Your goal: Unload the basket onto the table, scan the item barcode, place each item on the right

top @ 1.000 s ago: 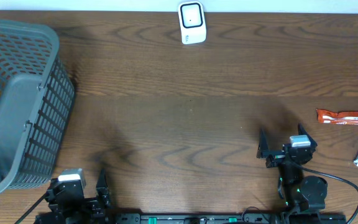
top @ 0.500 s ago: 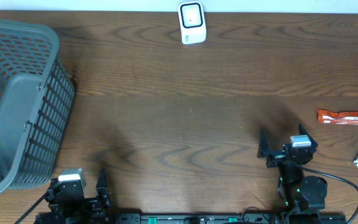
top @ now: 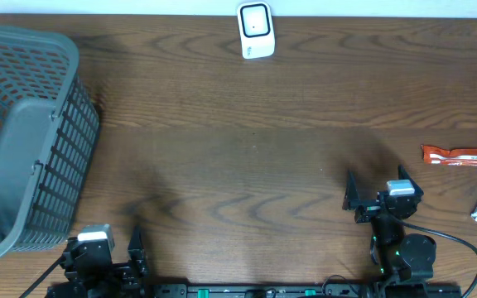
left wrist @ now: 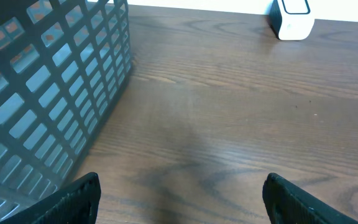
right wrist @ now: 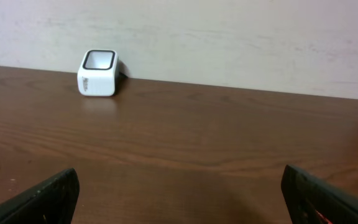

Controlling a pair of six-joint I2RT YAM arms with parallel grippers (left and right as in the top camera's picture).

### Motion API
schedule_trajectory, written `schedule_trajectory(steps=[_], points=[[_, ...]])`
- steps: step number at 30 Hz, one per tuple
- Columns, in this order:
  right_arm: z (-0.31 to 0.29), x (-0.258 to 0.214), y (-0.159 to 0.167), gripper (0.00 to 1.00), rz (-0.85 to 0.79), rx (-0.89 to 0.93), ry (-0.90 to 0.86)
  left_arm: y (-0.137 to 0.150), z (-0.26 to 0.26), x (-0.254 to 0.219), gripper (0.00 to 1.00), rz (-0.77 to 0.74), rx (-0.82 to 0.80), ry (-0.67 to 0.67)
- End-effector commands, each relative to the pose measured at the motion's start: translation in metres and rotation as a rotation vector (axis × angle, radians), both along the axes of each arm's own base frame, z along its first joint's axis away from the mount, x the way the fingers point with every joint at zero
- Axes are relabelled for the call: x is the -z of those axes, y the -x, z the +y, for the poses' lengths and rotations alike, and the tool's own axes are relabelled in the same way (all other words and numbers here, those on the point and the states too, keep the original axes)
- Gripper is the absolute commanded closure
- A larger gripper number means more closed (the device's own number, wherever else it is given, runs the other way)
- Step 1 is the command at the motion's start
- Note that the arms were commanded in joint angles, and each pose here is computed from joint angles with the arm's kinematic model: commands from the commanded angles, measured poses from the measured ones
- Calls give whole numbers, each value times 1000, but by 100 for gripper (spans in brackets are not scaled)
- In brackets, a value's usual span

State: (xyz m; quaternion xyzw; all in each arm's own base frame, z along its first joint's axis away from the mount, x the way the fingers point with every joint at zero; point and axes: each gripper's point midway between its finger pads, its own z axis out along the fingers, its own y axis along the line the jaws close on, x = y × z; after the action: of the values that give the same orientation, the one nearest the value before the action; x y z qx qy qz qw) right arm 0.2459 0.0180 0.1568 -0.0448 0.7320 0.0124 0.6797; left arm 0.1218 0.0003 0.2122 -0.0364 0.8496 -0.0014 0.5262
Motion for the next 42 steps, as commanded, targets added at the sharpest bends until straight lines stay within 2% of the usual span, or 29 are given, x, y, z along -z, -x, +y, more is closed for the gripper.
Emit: schedule_trajectory(steps=[1, 4, 8, 14, 19, 35, 42], points=[[-4, 1, 0, 1, 0, 22, 6, 0, -2, -2, 16, -13, 9, 1], [-4, 1, 0, 1, 0, 22, 6, -8, -10, -13, 16, -70, 63, 16], [-4, 1, 0, 1, 0, 22, 6, -37, -22, -26, 16, -199, 162, 22], [-4, 1, 0, 1, 0, 22, 6, -79, -39, -8, 16, -312, 291, 29], [-4, 1, 0, 1, 0, 22, 6, -100, -48, 7, 16, -399, 349, 3], [-4, 1, 0, 1, 0, 22, 6, -121, -12, 52, 16, -370, 120, -26], [-4, 1, 0, 1, 0, 22, 6, -122, -9, 73, 16, -318, 94, -8]])
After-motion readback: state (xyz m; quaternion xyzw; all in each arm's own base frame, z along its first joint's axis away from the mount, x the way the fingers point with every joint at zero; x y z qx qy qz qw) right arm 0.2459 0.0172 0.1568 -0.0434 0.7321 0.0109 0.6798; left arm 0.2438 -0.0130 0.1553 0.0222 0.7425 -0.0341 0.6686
